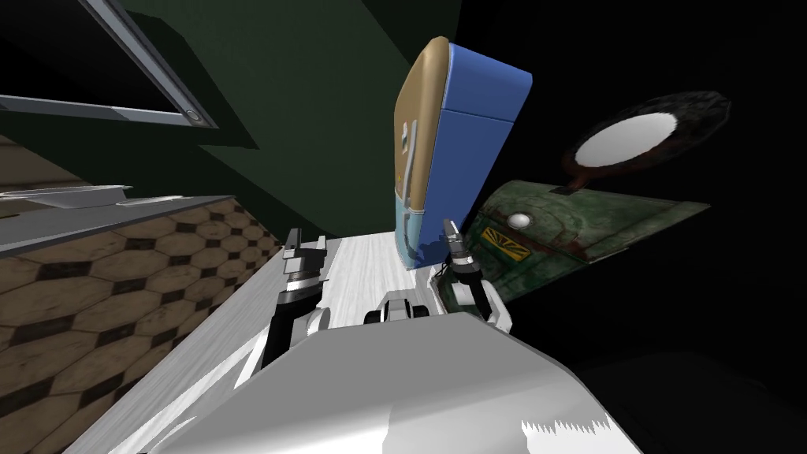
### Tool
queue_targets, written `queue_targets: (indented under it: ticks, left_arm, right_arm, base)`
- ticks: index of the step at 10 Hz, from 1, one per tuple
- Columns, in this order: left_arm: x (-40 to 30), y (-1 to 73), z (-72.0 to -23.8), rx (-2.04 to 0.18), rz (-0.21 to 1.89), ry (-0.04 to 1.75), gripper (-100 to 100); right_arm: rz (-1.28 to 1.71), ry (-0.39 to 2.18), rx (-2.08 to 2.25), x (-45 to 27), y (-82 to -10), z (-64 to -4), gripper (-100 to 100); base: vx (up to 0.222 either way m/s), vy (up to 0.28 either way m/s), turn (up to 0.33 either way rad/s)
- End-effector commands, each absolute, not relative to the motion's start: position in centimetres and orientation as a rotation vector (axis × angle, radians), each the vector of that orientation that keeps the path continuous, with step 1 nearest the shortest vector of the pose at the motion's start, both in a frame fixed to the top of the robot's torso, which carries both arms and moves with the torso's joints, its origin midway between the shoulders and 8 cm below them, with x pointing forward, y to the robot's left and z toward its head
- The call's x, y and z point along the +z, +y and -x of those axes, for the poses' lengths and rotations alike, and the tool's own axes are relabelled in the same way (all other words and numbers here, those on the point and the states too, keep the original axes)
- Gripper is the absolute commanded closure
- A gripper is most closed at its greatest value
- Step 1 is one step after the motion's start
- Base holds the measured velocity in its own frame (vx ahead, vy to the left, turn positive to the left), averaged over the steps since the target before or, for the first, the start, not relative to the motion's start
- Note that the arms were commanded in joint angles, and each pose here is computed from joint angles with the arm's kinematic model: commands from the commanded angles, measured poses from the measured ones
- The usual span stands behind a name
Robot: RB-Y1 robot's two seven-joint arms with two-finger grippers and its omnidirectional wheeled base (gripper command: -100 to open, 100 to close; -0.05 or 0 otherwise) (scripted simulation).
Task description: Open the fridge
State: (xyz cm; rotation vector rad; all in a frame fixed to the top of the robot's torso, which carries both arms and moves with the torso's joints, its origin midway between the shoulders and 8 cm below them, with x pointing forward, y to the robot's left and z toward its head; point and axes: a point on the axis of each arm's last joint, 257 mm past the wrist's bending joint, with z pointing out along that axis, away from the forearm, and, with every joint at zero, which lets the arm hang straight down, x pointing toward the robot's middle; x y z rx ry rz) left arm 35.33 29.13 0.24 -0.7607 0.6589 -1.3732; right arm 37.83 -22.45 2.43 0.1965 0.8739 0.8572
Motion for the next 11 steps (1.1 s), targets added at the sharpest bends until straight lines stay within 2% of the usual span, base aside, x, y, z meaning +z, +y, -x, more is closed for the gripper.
queue_targets:
  ticks: [1, 11]
  left_arm:
    - [0.2, 29.1, -35.3, -1.373, 0.761, 0.659, 0]
    - [0.2, 29.1, -35.3, -1.373, 0.761, 0.659, 0]
  right_arm:
    - [-0.098, 0.898, 0.77, 2.4, -20.5, -39.1, -100]
    - [0.158, 0.91, 0.503, 2.5, -15.6, -42.1, -100]
  base:
    - [0.094, 0.071, -0.044]
    - [0.066, 0.047, -0.022]
